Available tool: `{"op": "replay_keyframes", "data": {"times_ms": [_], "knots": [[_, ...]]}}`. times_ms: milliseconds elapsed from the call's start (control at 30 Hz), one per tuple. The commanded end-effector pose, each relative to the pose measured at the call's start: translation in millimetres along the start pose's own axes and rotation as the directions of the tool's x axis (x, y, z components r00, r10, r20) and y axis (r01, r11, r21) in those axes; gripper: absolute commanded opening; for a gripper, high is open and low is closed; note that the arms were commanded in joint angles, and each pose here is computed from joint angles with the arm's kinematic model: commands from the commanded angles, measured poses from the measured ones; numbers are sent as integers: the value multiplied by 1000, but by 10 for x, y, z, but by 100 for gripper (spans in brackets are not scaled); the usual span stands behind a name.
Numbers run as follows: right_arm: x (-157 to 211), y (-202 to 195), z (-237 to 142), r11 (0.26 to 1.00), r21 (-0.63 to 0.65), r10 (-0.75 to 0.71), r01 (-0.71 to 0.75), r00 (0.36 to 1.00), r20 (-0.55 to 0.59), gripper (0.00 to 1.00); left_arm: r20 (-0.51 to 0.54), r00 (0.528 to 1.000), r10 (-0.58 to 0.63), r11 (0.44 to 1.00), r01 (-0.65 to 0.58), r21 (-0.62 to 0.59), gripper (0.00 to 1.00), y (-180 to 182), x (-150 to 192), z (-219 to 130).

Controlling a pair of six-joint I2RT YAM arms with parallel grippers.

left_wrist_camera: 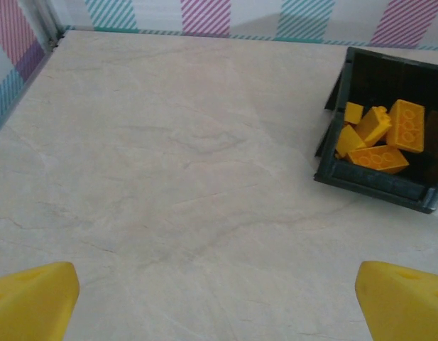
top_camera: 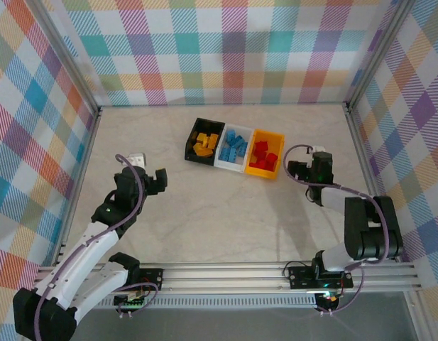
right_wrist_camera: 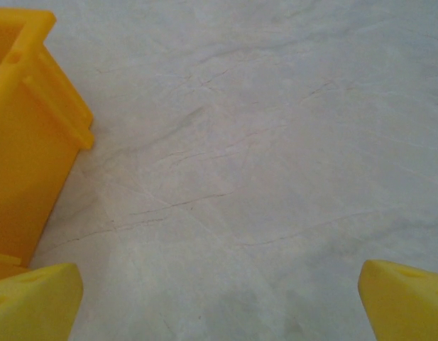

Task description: Sort the legos into containers by color

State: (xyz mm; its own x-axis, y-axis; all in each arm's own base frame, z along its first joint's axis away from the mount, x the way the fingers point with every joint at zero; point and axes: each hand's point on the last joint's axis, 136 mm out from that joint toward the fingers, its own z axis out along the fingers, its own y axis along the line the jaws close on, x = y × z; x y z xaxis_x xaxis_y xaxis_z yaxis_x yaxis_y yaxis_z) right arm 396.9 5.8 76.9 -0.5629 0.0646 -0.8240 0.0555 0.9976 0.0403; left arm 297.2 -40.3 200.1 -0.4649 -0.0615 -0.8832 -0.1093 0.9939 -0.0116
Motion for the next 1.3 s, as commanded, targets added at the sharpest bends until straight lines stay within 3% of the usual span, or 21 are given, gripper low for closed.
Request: {"op": "replay_keyframes", "data": {"times_ms": [0, 200, 467, 633, 867, 1033, 1267], "knots": [[-189, 113, -8, 997, -72, -26, 36, 991, 129, 100, 21, 999, 32, 998, -30, -54, 100, 129, -86, 33], [-130, 140, -104, 994, -100, -24, 50, 969, 247, 100, 16, 1000, 18, 991, -16, -131, 100, 389, -47, 276], [-115, 182, -95, 991, -120, -35, 63, 974, 225, 100, -4, 1000, 14, 981, -14, -195, 100, 492, 182, 808], [-119, 193, -92, 990, -127, -37, 67, 974, 225, 100, -92, 994, 61, 985, -75, -155, 100, 378, 381, 1111], [-116, 188, -86, 988, -138, -31, 62, 976, 217, 100, -118, 992, 48, 992, -60, -106, 100, 268, 508, 1366], [-113, 191, -83, 988, -144, -29, 61, 976, 214, 100, -97, 995, 27, 998, -33, -54, 100, 160, 486, 1509], [-116, 188, -82, 987, -154, -22, 55, 977, 211, 100, -46, 994, 99, 993, -95, 68, 100, -14, 435, 1544]]}}
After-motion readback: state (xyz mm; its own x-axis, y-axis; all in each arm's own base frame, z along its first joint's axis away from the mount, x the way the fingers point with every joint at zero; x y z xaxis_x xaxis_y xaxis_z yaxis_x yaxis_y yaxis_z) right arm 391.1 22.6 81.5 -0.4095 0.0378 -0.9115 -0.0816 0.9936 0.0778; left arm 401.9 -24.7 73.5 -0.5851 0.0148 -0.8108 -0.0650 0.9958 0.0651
